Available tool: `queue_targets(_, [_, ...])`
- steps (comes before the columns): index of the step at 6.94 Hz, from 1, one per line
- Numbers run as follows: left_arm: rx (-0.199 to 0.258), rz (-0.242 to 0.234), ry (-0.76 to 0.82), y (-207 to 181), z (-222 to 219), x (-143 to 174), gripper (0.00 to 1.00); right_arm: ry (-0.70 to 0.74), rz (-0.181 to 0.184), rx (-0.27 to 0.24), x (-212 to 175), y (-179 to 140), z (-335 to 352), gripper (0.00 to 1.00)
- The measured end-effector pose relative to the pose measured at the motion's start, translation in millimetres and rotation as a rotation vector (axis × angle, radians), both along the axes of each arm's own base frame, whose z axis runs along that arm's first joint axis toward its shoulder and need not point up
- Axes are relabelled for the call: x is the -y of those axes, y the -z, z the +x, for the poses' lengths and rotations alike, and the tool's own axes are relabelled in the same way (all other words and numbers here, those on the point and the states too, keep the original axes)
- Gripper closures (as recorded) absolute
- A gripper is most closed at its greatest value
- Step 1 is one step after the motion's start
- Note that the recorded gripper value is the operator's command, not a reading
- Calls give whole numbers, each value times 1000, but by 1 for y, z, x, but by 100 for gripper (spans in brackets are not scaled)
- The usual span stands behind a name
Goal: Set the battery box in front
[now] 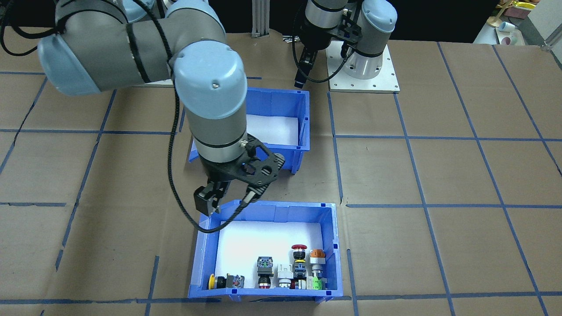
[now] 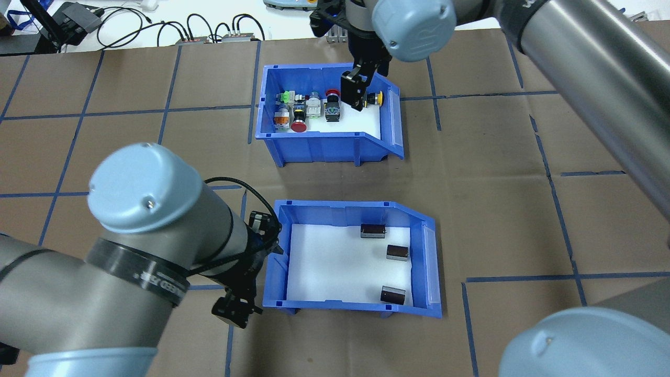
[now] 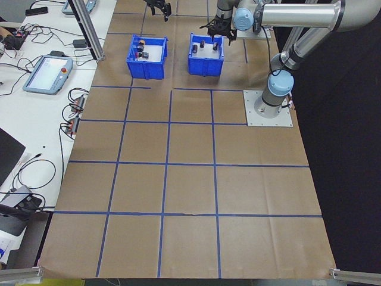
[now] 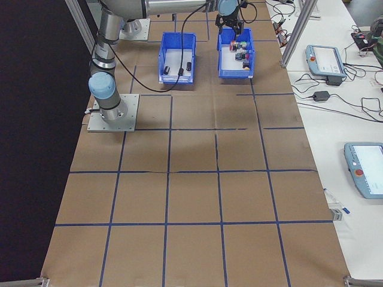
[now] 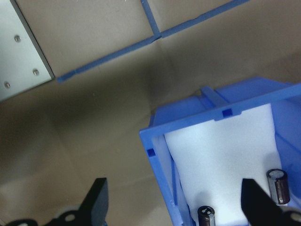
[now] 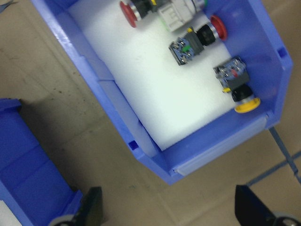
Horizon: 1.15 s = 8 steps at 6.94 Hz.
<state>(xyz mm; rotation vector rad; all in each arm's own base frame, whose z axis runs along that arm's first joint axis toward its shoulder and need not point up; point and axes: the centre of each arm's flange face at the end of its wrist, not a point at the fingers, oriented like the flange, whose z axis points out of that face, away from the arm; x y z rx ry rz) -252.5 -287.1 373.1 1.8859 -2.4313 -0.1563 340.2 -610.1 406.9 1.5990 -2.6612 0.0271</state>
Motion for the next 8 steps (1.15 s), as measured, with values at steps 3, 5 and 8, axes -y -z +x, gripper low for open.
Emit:
queue_targets(3, [-29,34,-77,49,-39,-11,1,-369,-14,-2,-19,27,71,0])
queue_targets(5, [-34,37,-112,78,-58,-16,1,-433,-21,-6,-20,49,95,0])
queue_targets(8, [-7,61,-106,106,-64,-23,27,-444,48,-22,-11,104,103,0])
